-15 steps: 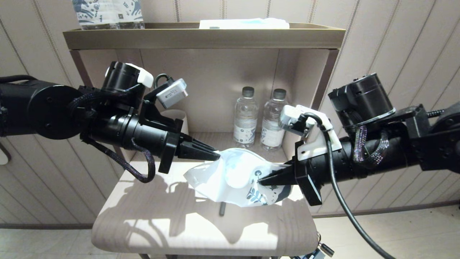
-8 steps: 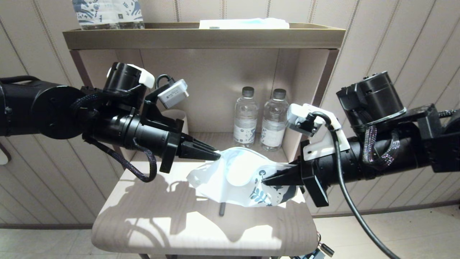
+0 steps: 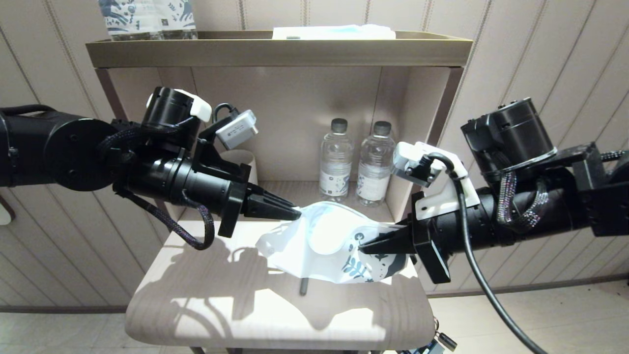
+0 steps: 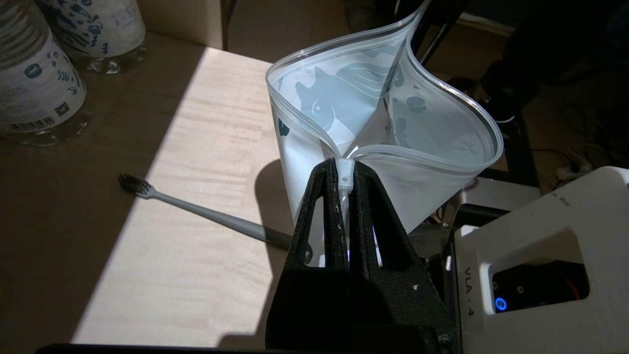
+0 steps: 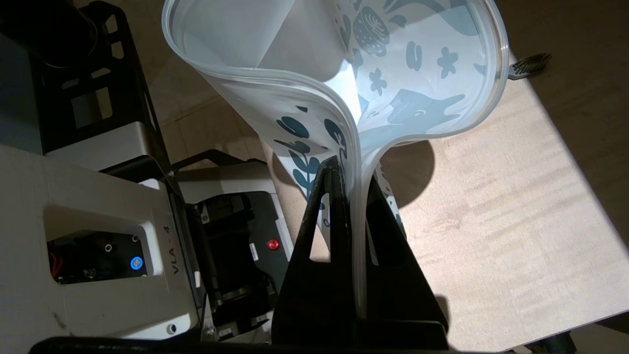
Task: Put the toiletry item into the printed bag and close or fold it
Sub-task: Open the storage bag
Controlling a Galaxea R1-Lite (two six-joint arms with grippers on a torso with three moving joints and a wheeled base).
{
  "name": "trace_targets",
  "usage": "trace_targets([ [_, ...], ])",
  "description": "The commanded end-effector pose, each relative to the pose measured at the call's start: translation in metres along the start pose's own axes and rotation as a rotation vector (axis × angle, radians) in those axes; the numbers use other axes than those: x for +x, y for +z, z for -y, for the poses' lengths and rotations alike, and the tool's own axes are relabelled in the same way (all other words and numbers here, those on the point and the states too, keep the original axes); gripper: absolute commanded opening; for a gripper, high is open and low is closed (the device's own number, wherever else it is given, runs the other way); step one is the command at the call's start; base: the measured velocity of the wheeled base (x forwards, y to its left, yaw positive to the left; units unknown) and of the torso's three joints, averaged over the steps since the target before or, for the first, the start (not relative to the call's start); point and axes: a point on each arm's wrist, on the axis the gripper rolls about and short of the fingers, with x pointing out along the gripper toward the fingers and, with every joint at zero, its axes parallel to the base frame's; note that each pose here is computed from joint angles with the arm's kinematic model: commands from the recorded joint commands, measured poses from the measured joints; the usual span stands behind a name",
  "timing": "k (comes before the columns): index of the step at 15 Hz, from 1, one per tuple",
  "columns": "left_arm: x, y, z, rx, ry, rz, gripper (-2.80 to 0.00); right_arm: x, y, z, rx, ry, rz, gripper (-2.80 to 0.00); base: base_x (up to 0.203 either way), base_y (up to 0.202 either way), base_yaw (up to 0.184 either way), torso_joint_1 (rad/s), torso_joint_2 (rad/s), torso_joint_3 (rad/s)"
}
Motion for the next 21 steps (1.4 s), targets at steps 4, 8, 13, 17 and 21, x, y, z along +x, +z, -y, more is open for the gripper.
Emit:
trace_targets([
  [4,-0.0004,0.0024,-0.0009,-0.001,0.014,-0.002,-2.8,-0.0007,0.0006,-0.0011,-0.005,0.006,0.003,-2.8,0.0,0.0,0.0,0.0,0.0,0.0],
  [8,-0.0006,0.001,-0.0018,-0.003,0.015,-0.003,-2.8,-0.0059,-0.0005,-0.0013,-0.004,-0.005,0.008,-2.8,0.0,0.0,0.0,0.0,0.0,0.0],
  [13,-0.0003,0.0006,-0.0022,0.001,0.018,-0.006,-2.8,-0.006,-0.0017,0.0007,0.003,-0.005,0.008,-2.8,0.0,0.0,0.0,0.0,0.0,0.0],
  [17,-0.0003,0.0006,-0.0023,-0.001,0.019,-0.006,-2.8,-0.0056,-0.0015,0.001,0.003,-0.005,0.008,-2.8,0.0,0.0,0.0,0.0,0.0,0.0],
  [21,0.0017,-0.0009,-0.0038,-0.003,0.016,-0.01,-2.8,-0.0053,-0.0023,0.0009,0.003,-0.004,0.005,-2.8,0.0,0.0,0.0,0.0,0.0,0.0],
])
